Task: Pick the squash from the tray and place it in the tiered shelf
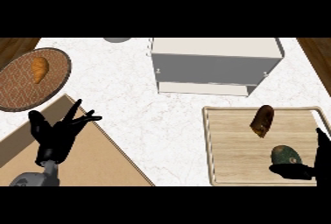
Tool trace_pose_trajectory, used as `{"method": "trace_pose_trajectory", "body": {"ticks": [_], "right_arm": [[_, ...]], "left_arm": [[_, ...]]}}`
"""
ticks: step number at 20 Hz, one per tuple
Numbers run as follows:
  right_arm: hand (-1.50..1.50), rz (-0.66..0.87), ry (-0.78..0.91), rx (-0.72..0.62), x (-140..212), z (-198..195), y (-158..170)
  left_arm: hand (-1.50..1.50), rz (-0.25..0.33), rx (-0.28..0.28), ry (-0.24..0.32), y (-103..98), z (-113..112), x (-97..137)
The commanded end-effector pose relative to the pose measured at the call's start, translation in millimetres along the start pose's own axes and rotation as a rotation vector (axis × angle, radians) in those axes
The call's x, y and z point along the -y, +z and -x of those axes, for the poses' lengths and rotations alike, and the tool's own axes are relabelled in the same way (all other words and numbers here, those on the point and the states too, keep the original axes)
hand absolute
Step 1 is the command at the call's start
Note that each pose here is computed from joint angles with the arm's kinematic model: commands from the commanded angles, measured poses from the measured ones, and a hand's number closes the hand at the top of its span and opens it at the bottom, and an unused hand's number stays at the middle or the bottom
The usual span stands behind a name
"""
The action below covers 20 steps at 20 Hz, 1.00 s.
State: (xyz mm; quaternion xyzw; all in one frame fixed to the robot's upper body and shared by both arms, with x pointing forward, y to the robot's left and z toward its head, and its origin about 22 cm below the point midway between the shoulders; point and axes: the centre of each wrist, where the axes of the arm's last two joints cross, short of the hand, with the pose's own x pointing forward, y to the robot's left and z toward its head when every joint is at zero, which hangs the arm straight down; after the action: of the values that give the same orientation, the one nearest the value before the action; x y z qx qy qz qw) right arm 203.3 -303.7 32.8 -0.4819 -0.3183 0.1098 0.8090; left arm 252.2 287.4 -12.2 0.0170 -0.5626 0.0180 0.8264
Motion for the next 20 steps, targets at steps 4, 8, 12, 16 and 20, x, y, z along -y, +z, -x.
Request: {"method": "trace_pose_trajectory", "body": {"ticks": [4,8,12,16,20], "right_arm": [[-1.5,0.015,-0.031,0.028,-14,-5,-20],[-1.5,-0.031,-0.005,0.059,-23,-3,-20],[1.5,-0.19,0.217,0.175,-48,15,-9],[1.5,-0.164,0.076,0.192,-52,18,-10],[1.5,-0.117,0.033,0.252,-44,-9,-9]], "left_arm": [[0.0,-0.055,-0.09,-0.023,-3,21,-14],[0.0,-0.049,-0.076,-0.034,-2,7,4],[0.0,-0.051,-0.093,-0.037,-8,17,-14],[0.0,-0.057,-0.085,-0.017,1,9,-3],[0.0,-0.056,-0.076,-0.032,-2,12,-9]]}}
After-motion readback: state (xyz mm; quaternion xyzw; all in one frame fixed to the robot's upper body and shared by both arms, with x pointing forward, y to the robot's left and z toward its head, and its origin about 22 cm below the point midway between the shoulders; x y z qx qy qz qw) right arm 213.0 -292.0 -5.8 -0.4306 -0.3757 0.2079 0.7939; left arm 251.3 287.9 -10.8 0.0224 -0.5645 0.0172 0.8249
